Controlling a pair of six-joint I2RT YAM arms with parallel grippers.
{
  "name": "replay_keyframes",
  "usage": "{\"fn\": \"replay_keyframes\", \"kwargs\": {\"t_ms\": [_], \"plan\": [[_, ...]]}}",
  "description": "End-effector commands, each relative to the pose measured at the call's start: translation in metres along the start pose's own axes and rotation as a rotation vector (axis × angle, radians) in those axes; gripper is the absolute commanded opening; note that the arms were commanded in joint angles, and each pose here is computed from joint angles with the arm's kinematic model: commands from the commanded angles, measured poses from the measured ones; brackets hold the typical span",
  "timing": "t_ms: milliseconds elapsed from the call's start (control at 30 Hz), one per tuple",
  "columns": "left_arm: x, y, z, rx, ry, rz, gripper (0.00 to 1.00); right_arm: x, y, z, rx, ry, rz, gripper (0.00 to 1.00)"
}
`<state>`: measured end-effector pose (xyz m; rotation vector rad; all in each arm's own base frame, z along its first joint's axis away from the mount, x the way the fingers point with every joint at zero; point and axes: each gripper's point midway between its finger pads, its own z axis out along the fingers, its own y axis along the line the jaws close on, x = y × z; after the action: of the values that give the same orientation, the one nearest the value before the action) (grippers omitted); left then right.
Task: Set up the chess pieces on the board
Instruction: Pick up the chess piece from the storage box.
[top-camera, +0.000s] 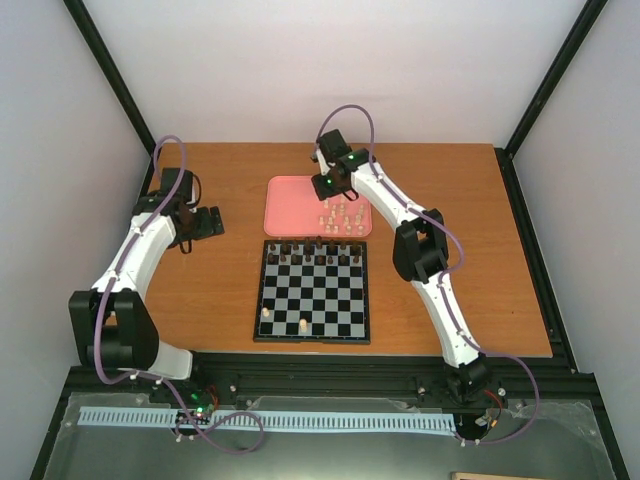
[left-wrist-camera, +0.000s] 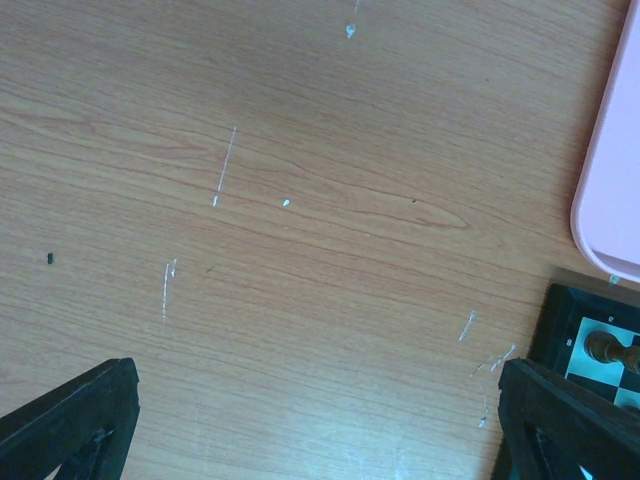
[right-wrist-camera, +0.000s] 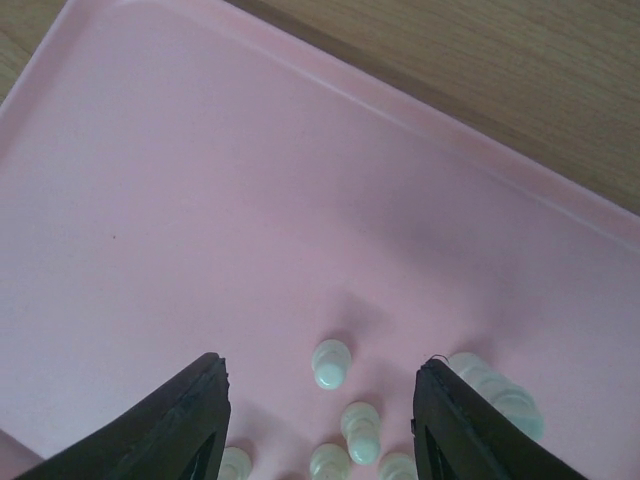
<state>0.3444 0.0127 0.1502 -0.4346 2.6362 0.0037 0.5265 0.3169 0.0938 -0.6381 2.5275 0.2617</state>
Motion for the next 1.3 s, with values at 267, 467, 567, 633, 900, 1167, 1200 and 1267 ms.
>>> {"fn": "replay_keyframes", "kwargs": {"t_ms": [267, 467, 567, 633, 900, 1167, 1200, 1267], "plan": [[-0.016, -0.009, 0.000, 0.016, -0.006, 0.010, 1.00, 0.016, 0.000, 0.028, -0.029, 0.050, 0.001, 0.48], [-0.015, -0.009, 0.000, 0.014, -0.003, 0.011, 1.00, 0.021, 0.000, 0.034, -0.029, 0.063, 0.005, 0.45], [-0.013, -0.008, 0.002, 0.011, 0.004, 0.013, 1.00, 0.023, -0.002, 0.036, -0.020, 0.069, 0.006, 0.42], [-0.013, -0.008, 0.003, 0.012, 0.005, 0.013, 1.00, 0.027, -0.004, 0.038, -0.009, 0.081, 0.006, 0.41], [-0.013, -0.009, 0.004, 0.013, 0.004, 0.013, 1.00, 0.031, -0.006, 0.041, -0.001, 0.094, 0.007, 0.37], [-0.012, -0.009, 0.005, 0.013, 0.007, 0.014, 1.00, 0.035, -0.006, 0.044, -0.001, 0.106, 0.003, 0.32], [-0.012, -0.009, 0.005, 0.013, 0.007, 0.014, 1.00, 0.035, -0.007, 0.044, -0.001, 0.106, 0.004, 0.30], [-0.012, -0.009, 0.005, 0.013, 0.008, 0.015, 1.00, 0.036, -0.007, 0.045, 0.000, 0.111, 0.003, 0.30]]}}
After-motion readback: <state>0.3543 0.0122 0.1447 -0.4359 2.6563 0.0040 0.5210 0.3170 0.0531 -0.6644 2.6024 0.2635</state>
